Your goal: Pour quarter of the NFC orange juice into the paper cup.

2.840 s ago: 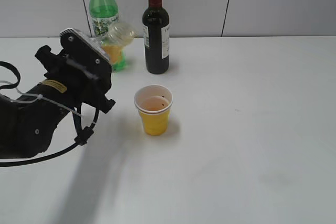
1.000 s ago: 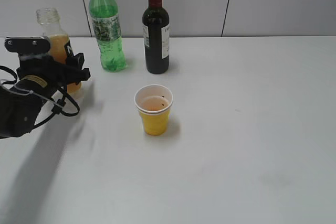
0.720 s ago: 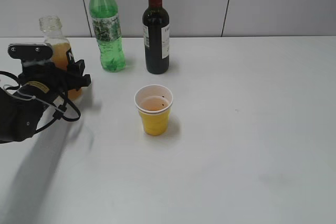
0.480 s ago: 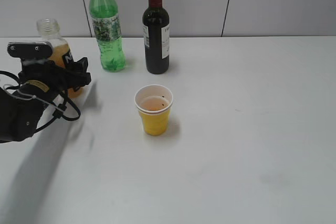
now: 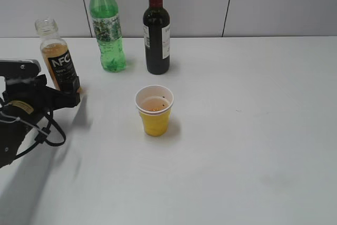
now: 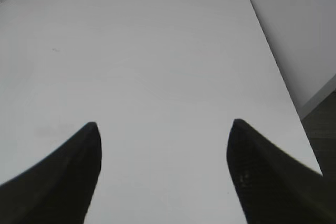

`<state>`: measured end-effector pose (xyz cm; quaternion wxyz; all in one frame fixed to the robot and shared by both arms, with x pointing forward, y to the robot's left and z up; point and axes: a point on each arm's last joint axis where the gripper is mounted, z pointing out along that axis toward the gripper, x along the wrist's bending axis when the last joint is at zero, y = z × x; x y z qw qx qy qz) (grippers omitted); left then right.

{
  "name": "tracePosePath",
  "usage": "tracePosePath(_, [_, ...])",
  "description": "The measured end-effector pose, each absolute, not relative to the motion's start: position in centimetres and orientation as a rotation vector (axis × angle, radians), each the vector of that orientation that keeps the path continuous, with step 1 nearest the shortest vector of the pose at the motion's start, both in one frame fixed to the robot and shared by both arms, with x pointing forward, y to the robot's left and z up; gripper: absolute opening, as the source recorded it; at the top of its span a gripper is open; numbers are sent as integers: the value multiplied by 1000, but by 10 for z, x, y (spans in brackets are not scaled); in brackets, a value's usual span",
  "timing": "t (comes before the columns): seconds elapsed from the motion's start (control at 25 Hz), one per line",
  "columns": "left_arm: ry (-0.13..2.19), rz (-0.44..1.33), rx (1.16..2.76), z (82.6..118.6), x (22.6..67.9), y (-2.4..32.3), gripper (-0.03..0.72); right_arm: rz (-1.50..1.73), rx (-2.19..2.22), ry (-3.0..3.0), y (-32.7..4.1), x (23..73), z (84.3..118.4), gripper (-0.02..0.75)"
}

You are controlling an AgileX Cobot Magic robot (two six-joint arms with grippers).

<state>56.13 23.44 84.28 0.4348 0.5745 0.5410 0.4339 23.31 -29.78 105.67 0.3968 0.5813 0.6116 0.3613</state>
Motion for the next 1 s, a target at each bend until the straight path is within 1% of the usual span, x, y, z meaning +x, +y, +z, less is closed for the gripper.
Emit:
tracePosePath(0.28, [1352,1079,1440,868,524,245,616,915,1473,1549,-298,233,1057,591])
tracePosePath(0.4, [1323,1104,1435,885,512,248,600,915,1473,1549,-298,233,1057,591])
tracePosePath(0.6, [1291,1117,1421,922,495,252,595,915,1473,1549,-298,233,1057,591])
tracePosePath(0.8, [1286,1081,1533,953,479,253,594,915,1473,1549,-298,233,1057,591])
tracePosePath(0.92, [1322,1066,1587,964,468,257,594,915,1473,1549,-298,233,1057,591])
tracePosePath(1.0, [1378,1023,1641,968,465,260,594,915,1473,1549,-298,233,1057,591])
